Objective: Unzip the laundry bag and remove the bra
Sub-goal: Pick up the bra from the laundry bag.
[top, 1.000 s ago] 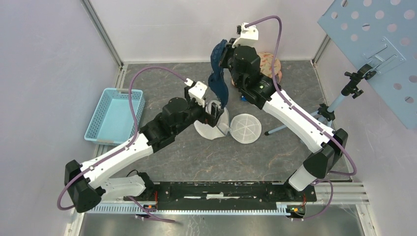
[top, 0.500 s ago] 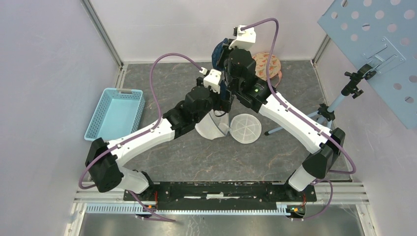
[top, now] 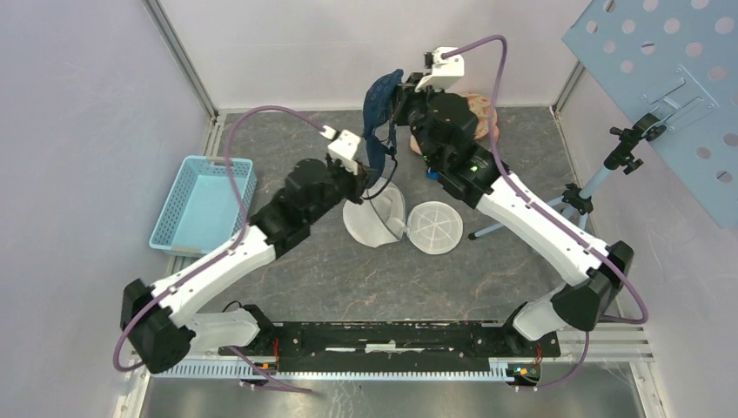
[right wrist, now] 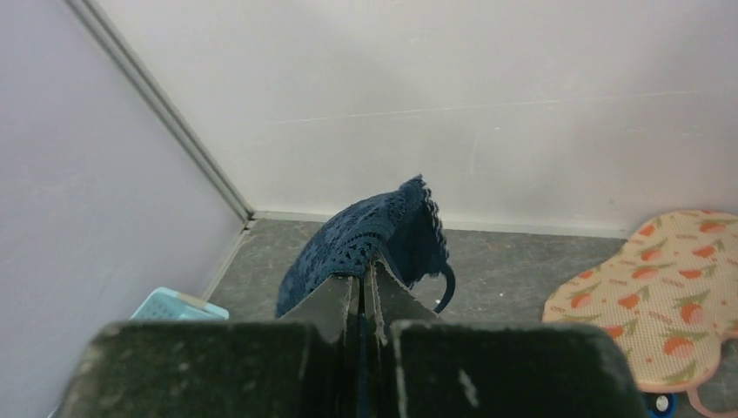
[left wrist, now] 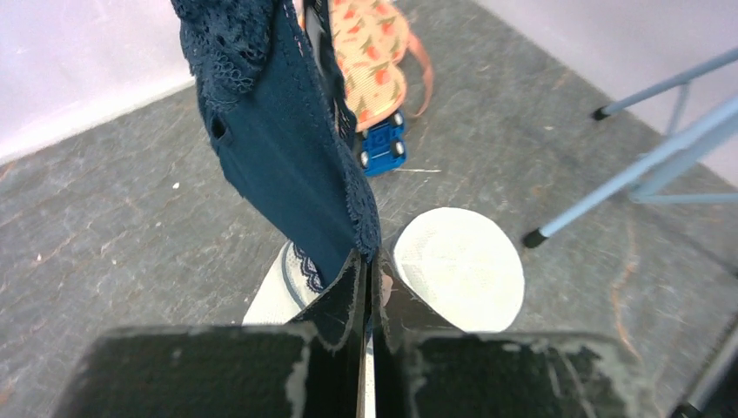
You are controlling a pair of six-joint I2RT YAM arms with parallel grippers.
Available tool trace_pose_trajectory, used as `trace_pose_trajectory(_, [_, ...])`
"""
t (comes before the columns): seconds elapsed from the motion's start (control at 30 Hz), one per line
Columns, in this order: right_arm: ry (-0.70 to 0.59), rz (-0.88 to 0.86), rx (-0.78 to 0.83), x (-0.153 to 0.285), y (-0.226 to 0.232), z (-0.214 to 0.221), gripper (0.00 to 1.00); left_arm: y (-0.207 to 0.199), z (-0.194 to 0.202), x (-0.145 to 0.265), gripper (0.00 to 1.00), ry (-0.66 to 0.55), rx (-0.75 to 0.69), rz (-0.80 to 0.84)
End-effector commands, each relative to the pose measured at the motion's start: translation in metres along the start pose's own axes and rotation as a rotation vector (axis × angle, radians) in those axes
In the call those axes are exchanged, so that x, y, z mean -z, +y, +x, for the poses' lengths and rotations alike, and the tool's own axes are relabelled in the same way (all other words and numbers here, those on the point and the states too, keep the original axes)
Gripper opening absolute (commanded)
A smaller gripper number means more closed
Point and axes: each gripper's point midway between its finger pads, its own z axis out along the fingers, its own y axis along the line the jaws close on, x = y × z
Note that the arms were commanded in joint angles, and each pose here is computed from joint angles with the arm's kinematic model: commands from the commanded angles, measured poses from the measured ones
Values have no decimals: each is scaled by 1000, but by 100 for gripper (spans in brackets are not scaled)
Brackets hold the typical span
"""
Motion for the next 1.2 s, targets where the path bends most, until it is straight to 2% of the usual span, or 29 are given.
trace_pose_trajectory(0.0, [-98, -233, -58, 17, 16, -41, 0, -22, -21, 41, 2, -33, -44, 281])
trace_pose_trajectory(0.1, [-102, -395, -90, 26, 28, -41, 0, -45, -19, 69, 2, 3, -60, 536])
trace_pose_trajectory(0.23, [-144, -612, -80, 48, 47, -49, 0, -61, -26, 99, 2, 44, 32, 801])
trace_pose_trajectory(0.4, [-170, -778, -62, 67, 61, -58, 0, -80, -29, 133, 2, 76, 47, 1022])
trace_pose_trajectory(0.6, [-178, -1053, -63, 107, 87, -62, 0, -97, -42, 166, 2, 114, 136, 1238])
trace_pose_trajectory(0.73, [-157, -1150, -74, 127, 93, -58, 0, -97, -40, 166, 3, 110, 127, 1254])
trace_pose_trajectory(0.8, [-138, -1180, -89, 136, 94, -56, 0, -91, -40, 157, 4, 96, 130, 1202])
trace_pose_trajectory(0.93, [-105, -1202, -122, 147, 95, -53, 0, -74, -40, 133, 12, 91, 161, 1098])
trace_pose_trajectory(1.17, [-65, -1176, -176, 154, 89, -47, 0, -49, -36, 100, 16, 82, 198, 947])
